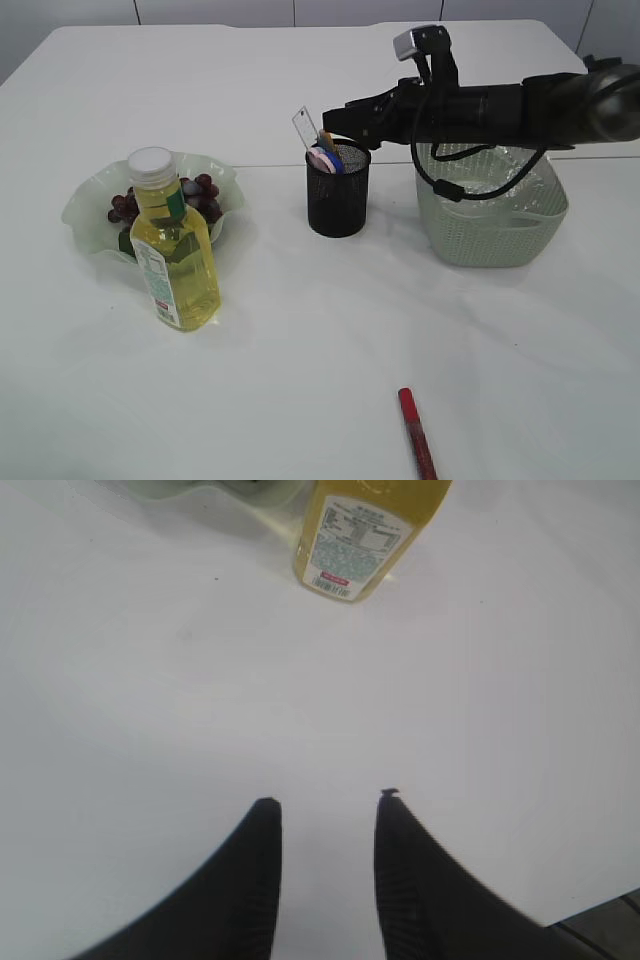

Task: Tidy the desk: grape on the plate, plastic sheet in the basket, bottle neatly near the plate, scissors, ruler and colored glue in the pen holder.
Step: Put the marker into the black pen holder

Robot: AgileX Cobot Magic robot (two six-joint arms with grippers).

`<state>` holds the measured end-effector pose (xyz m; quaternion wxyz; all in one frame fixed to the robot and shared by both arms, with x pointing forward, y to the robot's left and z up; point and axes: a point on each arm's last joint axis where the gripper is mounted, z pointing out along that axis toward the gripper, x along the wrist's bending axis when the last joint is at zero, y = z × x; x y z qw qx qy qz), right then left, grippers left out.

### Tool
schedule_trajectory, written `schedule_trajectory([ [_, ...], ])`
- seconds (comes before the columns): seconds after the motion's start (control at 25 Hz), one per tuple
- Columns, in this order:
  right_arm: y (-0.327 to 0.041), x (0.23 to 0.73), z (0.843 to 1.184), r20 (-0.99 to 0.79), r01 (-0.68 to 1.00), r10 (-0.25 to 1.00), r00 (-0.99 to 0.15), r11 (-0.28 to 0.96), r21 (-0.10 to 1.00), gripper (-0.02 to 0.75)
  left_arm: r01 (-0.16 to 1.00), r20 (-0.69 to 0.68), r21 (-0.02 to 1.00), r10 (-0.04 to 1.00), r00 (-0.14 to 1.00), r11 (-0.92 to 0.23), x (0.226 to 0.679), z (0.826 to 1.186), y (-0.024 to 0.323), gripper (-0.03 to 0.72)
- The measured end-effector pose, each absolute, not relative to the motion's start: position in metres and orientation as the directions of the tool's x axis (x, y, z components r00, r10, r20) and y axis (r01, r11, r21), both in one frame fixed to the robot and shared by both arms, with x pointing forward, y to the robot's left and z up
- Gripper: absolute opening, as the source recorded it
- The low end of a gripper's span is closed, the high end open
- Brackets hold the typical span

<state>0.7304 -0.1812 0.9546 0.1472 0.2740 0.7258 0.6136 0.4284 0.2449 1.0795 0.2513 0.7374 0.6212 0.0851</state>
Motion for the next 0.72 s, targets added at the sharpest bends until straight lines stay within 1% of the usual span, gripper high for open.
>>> schedule_trajectory([
  [0.04,-0.181,0.729,0.959,0.151,0.243,0.579,-0.801,0.084,0.966,0.427,0.873,-0.187,0.477,0.959,0.214,-0.102,0.428,1.079,0.245,0.241],
  [0.12,-0.183,0.726,0.973,0.17,0.282,0.592,-0.788,0.102,0.954,0.426,0.874,-0.187,0.474,0.959,0.214,-0.102,0.428,1.079,0.245,0.241],
  [0.2,-0.185,0.718,0.996,0.183,0.332,0.612,-0.77,0.138,0.933,0.423,0.874,-0.187,0.474,0.959,0.214,-0.102,0.428,1.079,0.245,0.241],
  [0.24,-0.186,0.712,1.013,0.194,0.36,0.621,-0.759,0.153,0.92,0.421,0.874,-0.187,0.474,0.959,0.214,-0.102,0.428,1.079,0.245,0.241],
  [0.32,-0.19,0.697,1.038,0.202,0.423,0.644,-0.738,0.208,0.882,0.418,0.874,-0.187,0.474,0.959,0.214,-0.102,0.428,1.079,0.245,0.241],
  [0.36,-0.19,0.689,1.052,0.223,0.462,0.655,-0.722,0.216,0.86,0.417,0.873,-0.187,0.476,0.959,0.214,-0.102,0.428,1.079,0.245,0.241],
  [0.52,-0.188,0.652,1.08,0.271,0.64,0.711,-0.649,0.318,0.699,0.409,0.873,-0.187,0.478,0.959,0.214,-0.101,0.429,1.08,0.245,0.241],
  [0.64,-0.181,0.627,1.085,0.265,0.76,0.778,-0.57,0.378,0.529,0.407,0.872,-0.187,0.479,0.959,0.214,-0.101,0.429,1.08,0.245,0.241],
  [0.72,-0.172,0.615,1.084,0.225,0.801,0.813,-0.537,0.407,0.439,0.407,0.872,-0.187,0.479,0.959,0.214,-0.101,0.429,1.08,0.245,0.241],
])
